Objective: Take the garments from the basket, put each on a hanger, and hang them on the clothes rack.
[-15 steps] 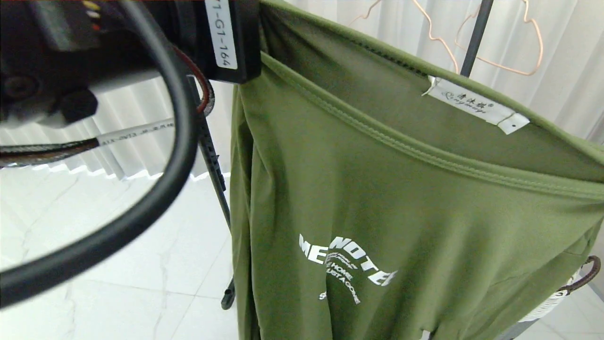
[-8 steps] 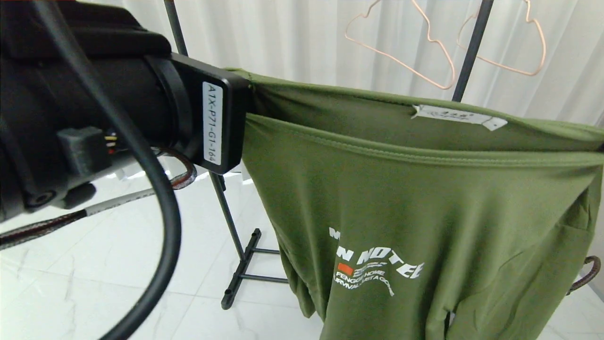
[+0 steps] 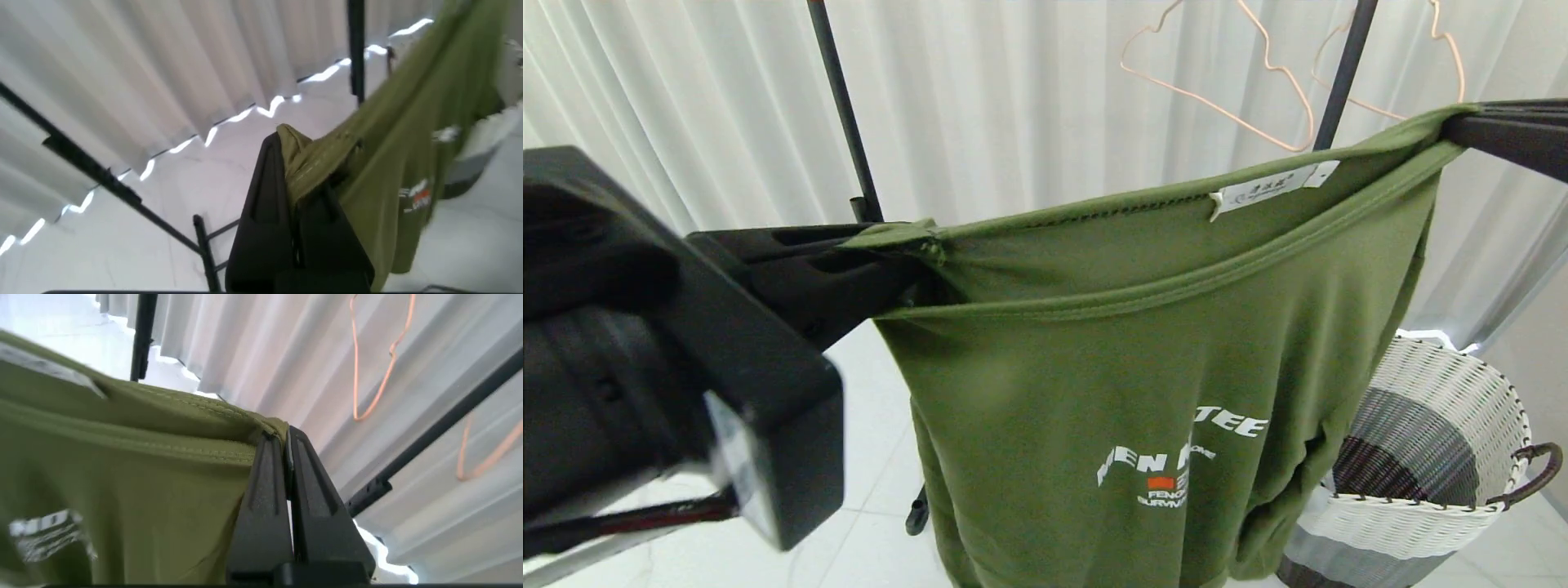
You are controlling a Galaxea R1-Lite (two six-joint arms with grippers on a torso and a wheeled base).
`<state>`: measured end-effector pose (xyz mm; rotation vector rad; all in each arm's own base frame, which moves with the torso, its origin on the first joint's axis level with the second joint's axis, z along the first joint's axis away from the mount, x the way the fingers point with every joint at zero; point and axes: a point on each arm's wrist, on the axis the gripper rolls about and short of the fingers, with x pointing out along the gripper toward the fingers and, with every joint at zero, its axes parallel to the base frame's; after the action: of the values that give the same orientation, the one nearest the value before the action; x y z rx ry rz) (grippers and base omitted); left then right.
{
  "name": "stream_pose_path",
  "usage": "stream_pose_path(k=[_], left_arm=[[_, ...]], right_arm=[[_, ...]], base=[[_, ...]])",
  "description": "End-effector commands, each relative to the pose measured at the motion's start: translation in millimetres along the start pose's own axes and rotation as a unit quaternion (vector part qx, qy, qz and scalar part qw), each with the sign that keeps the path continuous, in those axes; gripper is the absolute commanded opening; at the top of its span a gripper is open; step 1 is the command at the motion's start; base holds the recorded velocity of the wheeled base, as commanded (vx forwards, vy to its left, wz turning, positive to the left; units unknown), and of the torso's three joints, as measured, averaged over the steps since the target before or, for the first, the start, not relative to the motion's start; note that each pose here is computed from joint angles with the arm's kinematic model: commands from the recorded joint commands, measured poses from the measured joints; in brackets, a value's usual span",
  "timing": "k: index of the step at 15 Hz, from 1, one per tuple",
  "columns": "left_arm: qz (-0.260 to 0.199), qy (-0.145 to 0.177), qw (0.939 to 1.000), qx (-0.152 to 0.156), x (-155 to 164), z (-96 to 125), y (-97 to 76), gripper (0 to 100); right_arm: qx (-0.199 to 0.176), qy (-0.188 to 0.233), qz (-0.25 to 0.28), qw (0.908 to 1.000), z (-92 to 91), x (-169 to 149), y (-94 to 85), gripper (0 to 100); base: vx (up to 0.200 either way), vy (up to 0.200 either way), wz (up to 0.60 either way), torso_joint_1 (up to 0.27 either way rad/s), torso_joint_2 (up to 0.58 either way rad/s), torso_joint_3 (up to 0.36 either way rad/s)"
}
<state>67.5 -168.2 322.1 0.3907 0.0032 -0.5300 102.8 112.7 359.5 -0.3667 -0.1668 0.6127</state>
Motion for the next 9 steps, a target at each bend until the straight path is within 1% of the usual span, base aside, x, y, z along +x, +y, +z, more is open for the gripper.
stream_pose_path(k=[1,5,7,8,9], left_arm=[[-0.017,-0.021,0.9996,-0.003,-17.8,-0.1,6.1,0],[-0.017,-0.035,0.9992,0.008,-24.9,3.1,12.8,0],[0.002,-0.047,0.9988,-0.01,-22.5,16.9,20.7,0],[0.018,-0.049,0.9984,-0.022,-17.3,23.6,24.8,0],[0.026,-0.048,0.9981,-0.029,-12.7,25.4,24.8,0]], right_arm=[[-0.003,0.012,0.005,0.9999,-3.1,14.9,5.2,0],[-0.003,0.015,-0.003,0.9999,-3.0,11.4,3.2,0],[0.0,0.017,-0.042,0.9989,0.2,1.8,-3.7,0],[-0.001,0.02,-0.042,0.9989,0.1,-4.5,-5.3,0],[-0.002,0.024,-0.04,0.9989,-0.6,-8.7,-5.8,0]], base=[[0.0,0.0,0.0,0.0,0.0,0.0],[0.0,0.0,0.0,0.0,0.0,0.0],[0.0,0.0,0.0,0.0,0.0,0.0],[0.0,0.0,0.0,0.0,0.0,0.0],[0.0,0.0,0.0,0.0,0.0,0.0]])
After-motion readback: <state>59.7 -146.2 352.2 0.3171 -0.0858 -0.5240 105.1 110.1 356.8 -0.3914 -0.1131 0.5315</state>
